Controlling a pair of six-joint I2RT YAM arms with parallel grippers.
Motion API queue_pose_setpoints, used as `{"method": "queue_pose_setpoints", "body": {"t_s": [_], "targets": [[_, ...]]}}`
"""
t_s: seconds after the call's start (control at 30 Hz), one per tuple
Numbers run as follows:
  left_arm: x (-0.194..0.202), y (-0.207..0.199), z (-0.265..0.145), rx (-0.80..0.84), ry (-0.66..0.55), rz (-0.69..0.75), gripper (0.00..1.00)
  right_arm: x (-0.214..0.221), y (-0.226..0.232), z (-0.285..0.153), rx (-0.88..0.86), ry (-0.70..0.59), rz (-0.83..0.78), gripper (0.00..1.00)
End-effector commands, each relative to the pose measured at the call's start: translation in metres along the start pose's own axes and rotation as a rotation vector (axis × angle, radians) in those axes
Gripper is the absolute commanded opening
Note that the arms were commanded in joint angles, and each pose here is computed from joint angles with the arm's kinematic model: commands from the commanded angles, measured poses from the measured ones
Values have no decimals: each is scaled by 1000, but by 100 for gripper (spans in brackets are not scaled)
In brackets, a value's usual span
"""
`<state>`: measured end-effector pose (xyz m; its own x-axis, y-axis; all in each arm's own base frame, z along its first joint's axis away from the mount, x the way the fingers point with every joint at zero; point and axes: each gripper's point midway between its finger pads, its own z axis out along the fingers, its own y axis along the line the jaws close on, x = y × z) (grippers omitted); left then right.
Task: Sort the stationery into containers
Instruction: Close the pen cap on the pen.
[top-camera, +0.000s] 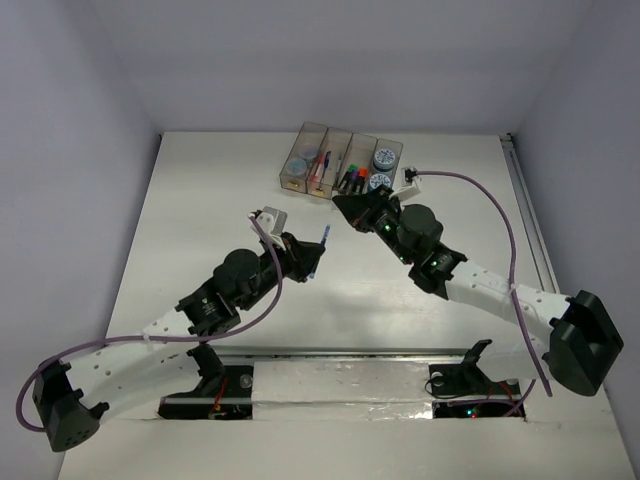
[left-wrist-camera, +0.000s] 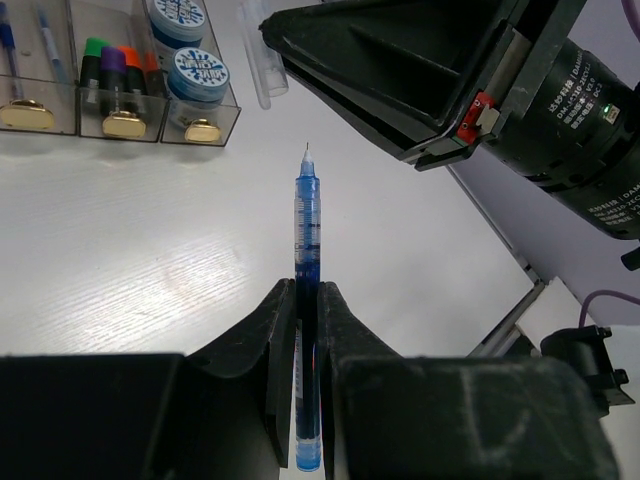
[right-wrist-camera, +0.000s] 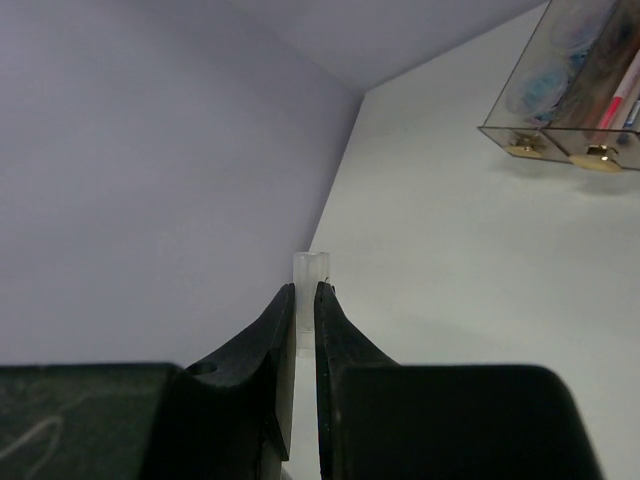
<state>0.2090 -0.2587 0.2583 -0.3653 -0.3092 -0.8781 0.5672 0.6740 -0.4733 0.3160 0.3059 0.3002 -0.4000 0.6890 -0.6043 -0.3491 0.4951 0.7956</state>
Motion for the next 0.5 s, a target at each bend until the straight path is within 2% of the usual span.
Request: {"method": "queue_pose_setpoints", "body": {"t_s": [0.0,0.47], "targets": [[-15,-10,3,43,-54,7,0,-9,23,0,-98,-26,57,0],[-19,-4,6,2,-63,19,0,2,21,-1,-121,7,48,0]]}}
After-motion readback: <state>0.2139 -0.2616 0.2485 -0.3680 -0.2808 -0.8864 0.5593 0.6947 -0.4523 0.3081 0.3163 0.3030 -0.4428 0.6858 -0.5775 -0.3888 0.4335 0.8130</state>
